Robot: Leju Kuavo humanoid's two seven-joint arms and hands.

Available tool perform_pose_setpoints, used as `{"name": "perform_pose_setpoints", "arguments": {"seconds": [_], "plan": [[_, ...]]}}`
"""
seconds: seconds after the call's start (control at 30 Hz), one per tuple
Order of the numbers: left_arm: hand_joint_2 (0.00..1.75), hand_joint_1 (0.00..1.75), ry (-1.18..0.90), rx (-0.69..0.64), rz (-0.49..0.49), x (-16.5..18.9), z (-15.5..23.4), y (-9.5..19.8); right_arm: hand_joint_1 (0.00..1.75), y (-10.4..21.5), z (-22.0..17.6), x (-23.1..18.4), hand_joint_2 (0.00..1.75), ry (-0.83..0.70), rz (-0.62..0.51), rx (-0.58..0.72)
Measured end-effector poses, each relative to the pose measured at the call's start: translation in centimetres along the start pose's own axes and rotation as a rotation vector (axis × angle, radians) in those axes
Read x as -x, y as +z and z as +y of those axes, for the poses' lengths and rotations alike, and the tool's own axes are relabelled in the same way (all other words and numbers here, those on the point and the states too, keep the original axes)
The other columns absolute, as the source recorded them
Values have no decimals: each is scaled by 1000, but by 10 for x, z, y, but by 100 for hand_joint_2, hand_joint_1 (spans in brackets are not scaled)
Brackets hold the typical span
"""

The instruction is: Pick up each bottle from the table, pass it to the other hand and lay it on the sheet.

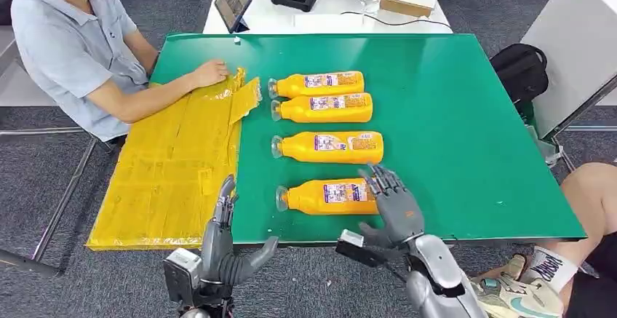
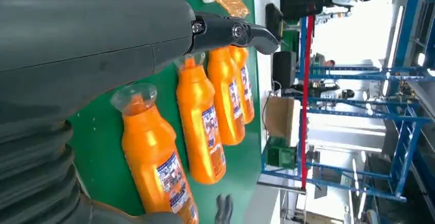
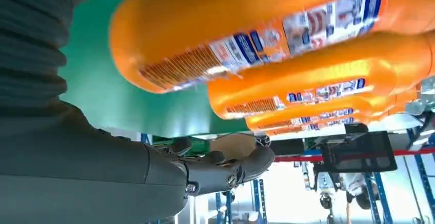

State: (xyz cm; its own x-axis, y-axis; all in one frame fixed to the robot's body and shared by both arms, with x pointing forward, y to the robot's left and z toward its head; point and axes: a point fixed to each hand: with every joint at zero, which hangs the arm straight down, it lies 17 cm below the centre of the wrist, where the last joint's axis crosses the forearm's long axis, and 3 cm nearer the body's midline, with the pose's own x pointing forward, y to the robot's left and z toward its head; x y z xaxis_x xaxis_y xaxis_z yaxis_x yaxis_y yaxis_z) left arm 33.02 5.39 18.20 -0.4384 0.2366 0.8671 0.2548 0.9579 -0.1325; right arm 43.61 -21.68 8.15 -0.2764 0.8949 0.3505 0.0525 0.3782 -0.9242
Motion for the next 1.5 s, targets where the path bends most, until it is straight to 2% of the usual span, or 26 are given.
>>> {"name": "perform_pose_setpoints", "arguments": {"seconds": [0.53, 1.03, 1.07, 1.1, 1.33, 1.5], "plan": [[175, 0, 13, 30, 9, 4, -8, -2, 0, -36, 38, 11, 175, 31, 39, -149], [175, 0, 18, 33, 28, 7, -8, -2, 2, -50, 59, 20, 175, 101, 66, -281], [175, 0, 16, 35, 30, 8, -8, -2, 168, -51, 63, 23, 175, 112, 72, -307], [175, 0, 16, 37, 31, 8, -8, -2, 175, -53, 64, 25, 175, 121, 76, -325], [175, 0, 13, 38, 40, 10, -7, -2, 175, -58, 77, 31, 175, 116, 73, -435], [175, 0, 1, 35, 44, 11, -5, -2, 175, -60, 81, 32, 175, 90, 64, -464]]}}
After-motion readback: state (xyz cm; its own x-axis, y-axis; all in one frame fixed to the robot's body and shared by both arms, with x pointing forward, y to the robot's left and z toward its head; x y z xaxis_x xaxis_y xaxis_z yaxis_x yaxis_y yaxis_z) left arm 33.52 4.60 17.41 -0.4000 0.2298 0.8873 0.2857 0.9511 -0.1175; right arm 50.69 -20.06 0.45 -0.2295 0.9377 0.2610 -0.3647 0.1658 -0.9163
